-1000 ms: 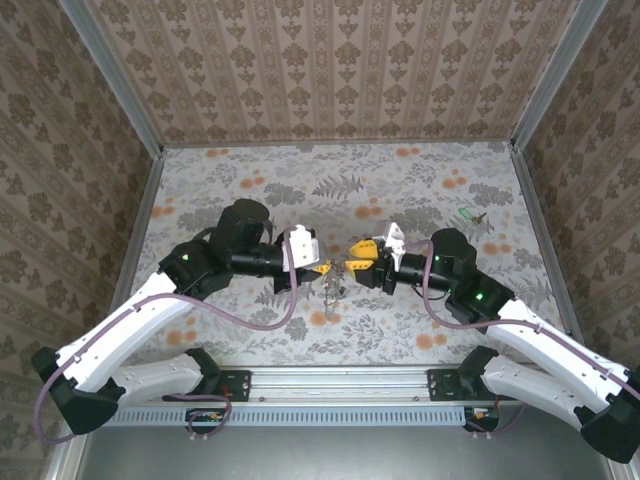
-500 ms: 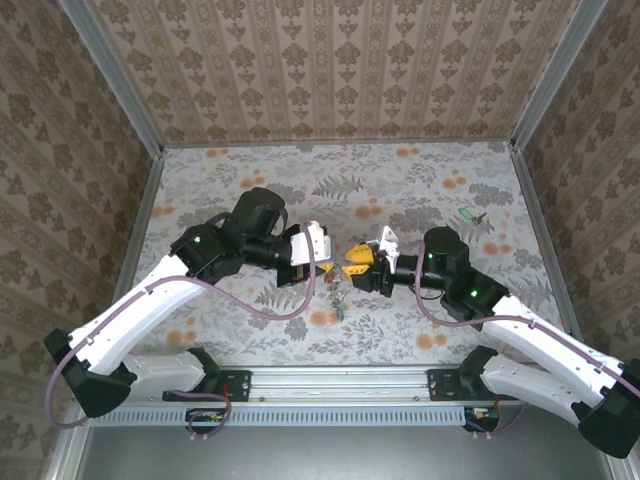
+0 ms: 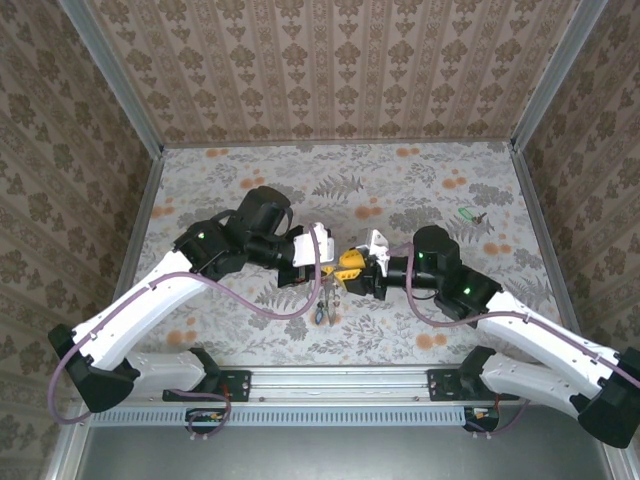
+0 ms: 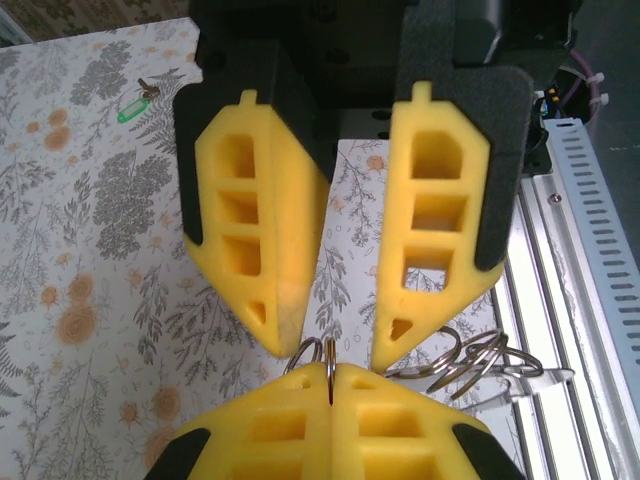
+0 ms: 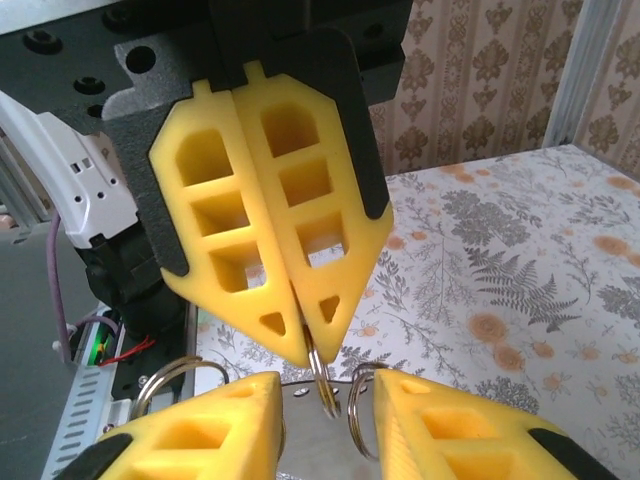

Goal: Put the keys on the keyring

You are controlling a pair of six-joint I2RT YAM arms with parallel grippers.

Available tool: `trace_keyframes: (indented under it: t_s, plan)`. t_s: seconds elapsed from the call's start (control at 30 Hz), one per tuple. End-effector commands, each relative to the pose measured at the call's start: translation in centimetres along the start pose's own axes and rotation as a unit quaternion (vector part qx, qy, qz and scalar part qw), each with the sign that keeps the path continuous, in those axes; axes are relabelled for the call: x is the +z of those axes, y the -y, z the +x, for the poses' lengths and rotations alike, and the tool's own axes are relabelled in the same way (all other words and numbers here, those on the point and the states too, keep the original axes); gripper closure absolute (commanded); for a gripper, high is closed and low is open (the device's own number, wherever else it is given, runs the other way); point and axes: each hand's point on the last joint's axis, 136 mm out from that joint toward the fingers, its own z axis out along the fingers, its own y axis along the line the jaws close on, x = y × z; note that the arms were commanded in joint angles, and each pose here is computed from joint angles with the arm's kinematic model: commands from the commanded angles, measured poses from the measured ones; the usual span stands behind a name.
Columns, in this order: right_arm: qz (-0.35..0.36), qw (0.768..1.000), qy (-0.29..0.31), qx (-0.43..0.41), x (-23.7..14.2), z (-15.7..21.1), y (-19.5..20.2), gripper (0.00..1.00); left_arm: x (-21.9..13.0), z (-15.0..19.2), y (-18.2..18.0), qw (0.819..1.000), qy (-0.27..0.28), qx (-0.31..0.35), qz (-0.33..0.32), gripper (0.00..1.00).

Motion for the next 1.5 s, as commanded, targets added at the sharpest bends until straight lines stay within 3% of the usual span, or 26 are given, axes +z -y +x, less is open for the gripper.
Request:
trace_keyframes:
  t_s: [0.0,0.07,0.2,0.4,0.43,0.6,0.87,1.2,1.47]
  plan:
    - [-0.012,1.000,0.001,-0.021,0.3,-1.1,-0.5,0.71,-0.7,-1.6,0.5,0.999,0.020,0.024,0.009,1.00]
    - [-0.011,1.000,-0.004,-0.023,0.5,-1.0,-0.5,0.77,-0.7,-1.6,0.7,0.999,0.019,0.025,0.012,1.00]
    - [-0.009,1.000,-0.013,-0.025,0.8,-0.6,-0.4,0.99,-0.6,-1.5,0.8,0.999,0.019,0.024,0.013,1.00]
    - [0.028,0.999,0.007,-0.046,-0.3,-1.1,0.2,1.00,-1.7,-2.4,0.9,0.997,0.070,0.017,0.002,1.00]
    - [0.033,0.998,0.017,-0.050,-0.6,-1.5,0.2,1.00,-1.9,-2.5,0.8,0.996,0.086,0.009,0.002,0.97]
    - [0.052,0.994,0.073,-0.066,-2.2,-3.2,0.0,1.00,-3.4,-2.5,0.6,0.989,0.143,-0.022,-0.002,0.61]
    - [-0.001,0.987,0.145,-0.070,-2.8,-5.7,-1.9,1.00,-5.6,-3.1,0.4,0.973,0.226,-0.034,-0.018,0.61]
    - [-0.049,0.967,0.235,-0.086,-4.2,-8.2,-3.9,1.00,-6.4,-4.4,1.3,0.964,0.266,-0.021,0.006,0.65]
    - [-0.050,0.965,0.244,-0.088,-4.1,-8.6,-3.8,1.00,-6.7,-5.2,2.5,0.961,0.275,-0.010,0.032,0.67]
